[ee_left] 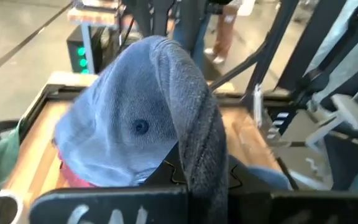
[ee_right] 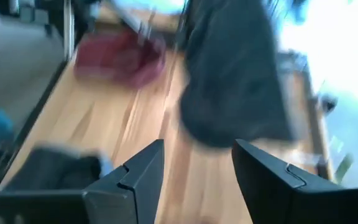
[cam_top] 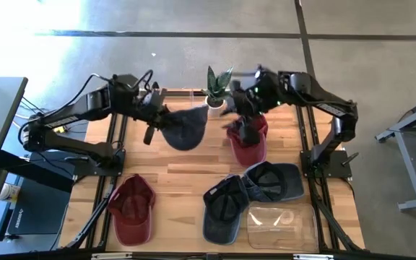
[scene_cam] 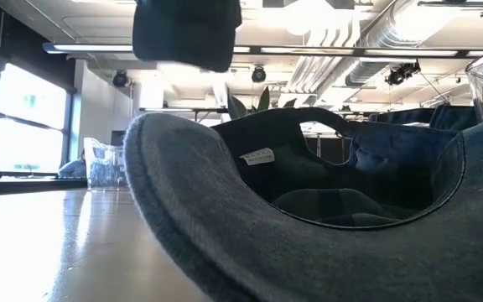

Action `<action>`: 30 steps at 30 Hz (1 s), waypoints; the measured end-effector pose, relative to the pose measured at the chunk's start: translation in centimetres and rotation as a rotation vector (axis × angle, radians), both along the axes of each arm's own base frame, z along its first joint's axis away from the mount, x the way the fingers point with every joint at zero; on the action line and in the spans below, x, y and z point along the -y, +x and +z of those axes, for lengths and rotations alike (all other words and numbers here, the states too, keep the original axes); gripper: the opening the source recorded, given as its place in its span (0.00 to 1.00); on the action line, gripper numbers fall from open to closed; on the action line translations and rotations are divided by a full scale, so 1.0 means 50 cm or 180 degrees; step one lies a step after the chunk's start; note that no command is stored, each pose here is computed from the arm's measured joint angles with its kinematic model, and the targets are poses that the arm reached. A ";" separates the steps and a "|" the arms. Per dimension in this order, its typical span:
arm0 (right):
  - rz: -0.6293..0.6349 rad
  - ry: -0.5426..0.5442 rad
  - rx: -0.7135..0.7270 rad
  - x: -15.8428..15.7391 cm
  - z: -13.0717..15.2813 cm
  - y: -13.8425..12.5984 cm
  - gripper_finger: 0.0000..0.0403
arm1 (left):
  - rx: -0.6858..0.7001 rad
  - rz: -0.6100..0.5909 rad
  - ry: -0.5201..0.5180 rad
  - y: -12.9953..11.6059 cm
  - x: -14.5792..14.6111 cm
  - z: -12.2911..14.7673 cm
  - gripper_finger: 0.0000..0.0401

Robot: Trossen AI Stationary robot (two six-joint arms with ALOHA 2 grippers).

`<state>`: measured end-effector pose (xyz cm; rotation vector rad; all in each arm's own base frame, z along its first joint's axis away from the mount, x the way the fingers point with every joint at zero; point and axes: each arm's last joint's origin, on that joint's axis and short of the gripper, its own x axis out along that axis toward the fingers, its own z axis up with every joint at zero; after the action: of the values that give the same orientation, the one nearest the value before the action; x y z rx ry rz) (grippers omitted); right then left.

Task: Pick & Place hat
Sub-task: Put the left blue cap into the top transparent bin

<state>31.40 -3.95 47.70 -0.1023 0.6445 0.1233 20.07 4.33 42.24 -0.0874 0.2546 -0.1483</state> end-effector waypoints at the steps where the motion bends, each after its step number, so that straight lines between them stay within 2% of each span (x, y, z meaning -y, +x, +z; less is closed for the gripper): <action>1: -0.0012 0.0009 0.0137 0.010 0.007 0.003 0.47 | 0.0011 0.0010 -0.0009 -0.001 -0.006 0.001 0.00; 5: -0.0059 0.0114 0.0487 0.041 0.023 0.011 0.51 | 0.0006 0.0013 -0.0081 -0.010 -0.032 -0.001 0.00; 9: -0.0173 0.0271 0.0736 0.062 0.035 0.020 0.58 | 0.0055 -0.0268 -0.0093 -0.026 -0.060 -0.002 0.00; 15: -0.0311 0.0574 0.1171 0.084 0.021 0.097 0.65 | 0.0186 -0.0580 -0.0030 -0.038 -0.104 -0.007 0.00; 19: -0.0215 0.0670 0.1159 0.094 -0.017 0.151 0.66 | 0.0191 -0.0542 -0.0076 -0.043 -0.128 -0.011 0.00; 22: -0.0261 0.0487 0.1095 0.098 -0.035 0.167 0.66 | 0.0119 -0.0465 -0.0226 -0.044 -0.144 -0.019 0.00; 26: -0.0460 0.0295 0.0807 0.103 -0.051 0.158 0.66 | 0.0001 -0.0388 -0.0419 -0.049 -0.155 -0.029 0.00; 30: -0.0648 0.0291 0.0500 0.113 -0.046 0.117 0.66 | -0.0285 -0.0461 -0.0664 -0.037 -0.149 -0.053 0.00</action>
<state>37.27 -9.61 45.40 0.0418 0.4885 -0.0515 18.24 11.77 39.59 -0.2834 0.3346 -0.3154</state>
